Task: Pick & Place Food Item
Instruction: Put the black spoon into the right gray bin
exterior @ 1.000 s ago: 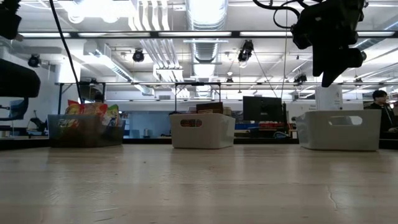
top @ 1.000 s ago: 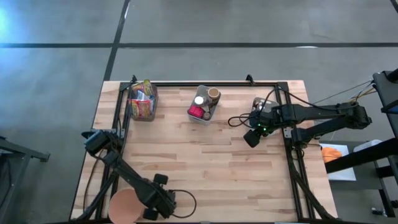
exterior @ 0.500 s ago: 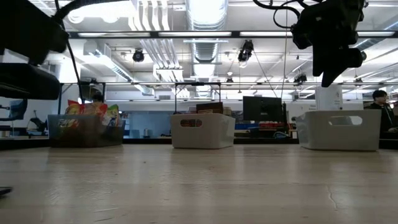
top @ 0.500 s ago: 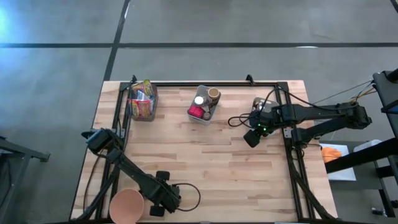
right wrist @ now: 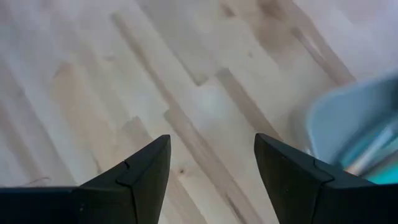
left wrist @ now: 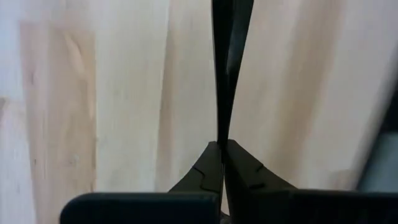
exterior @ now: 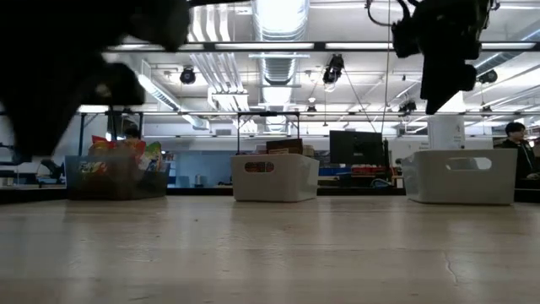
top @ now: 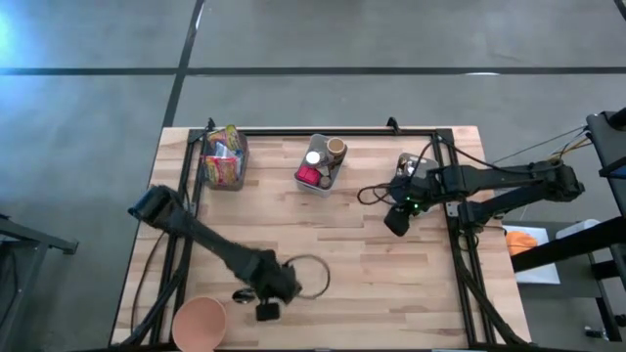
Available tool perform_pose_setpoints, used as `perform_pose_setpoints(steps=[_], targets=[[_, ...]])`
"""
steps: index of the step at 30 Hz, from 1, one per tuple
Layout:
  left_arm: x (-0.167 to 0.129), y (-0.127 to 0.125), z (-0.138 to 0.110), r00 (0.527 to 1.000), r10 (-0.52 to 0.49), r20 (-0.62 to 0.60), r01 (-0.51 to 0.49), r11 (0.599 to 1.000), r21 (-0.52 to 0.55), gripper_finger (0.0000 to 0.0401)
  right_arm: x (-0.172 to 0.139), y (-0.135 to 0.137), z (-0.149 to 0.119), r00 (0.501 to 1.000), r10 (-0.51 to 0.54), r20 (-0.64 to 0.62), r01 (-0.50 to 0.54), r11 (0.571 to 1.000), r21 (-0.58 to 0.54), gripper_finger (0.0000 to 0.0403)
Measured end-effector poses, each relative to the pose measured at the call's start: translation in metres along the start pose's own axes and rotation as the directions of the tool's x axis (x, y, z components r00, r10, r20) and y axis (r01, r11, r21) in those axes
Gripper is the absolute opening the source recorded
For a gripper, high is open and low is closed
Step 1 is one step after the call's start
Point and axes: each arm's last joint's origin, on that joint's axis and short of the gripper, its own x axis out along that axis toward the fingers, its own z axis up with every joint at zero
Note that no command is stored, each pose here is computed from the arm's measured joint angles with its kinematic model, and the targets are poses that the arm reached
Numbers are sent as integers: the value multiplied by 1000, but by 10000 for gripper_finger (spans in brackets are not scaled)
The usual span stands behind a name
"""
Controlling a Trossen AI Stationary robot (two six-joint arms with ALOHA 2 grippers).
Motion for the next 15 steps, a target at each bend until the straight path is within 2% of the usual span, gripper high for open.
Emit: perform_pose_setpoints(steps=[3,5,9,12,15], targets=[[-28,13,12,989,-127,81,136,985,-108,0,-1,9,-3,999,42,18,-39,991,-130,231],[-49,22,20,965,-210,156,238,953,-190,0,-4,18,-5,996,82,33,-73,971,-226,231],[-90,40,36,870,-365,331,461,840,-285,0,-21,42,-11,984,150,96,-100,911,-401,231],[-116,53,44,777,-448,443,596,750,-286,0,-45,61,-15,965,191,180,-67,843,-534,231],[-132,66,53,697,-510,504,689,671,-273,0,-73,78,-20,931,244,272,-15,769,-640,231]])
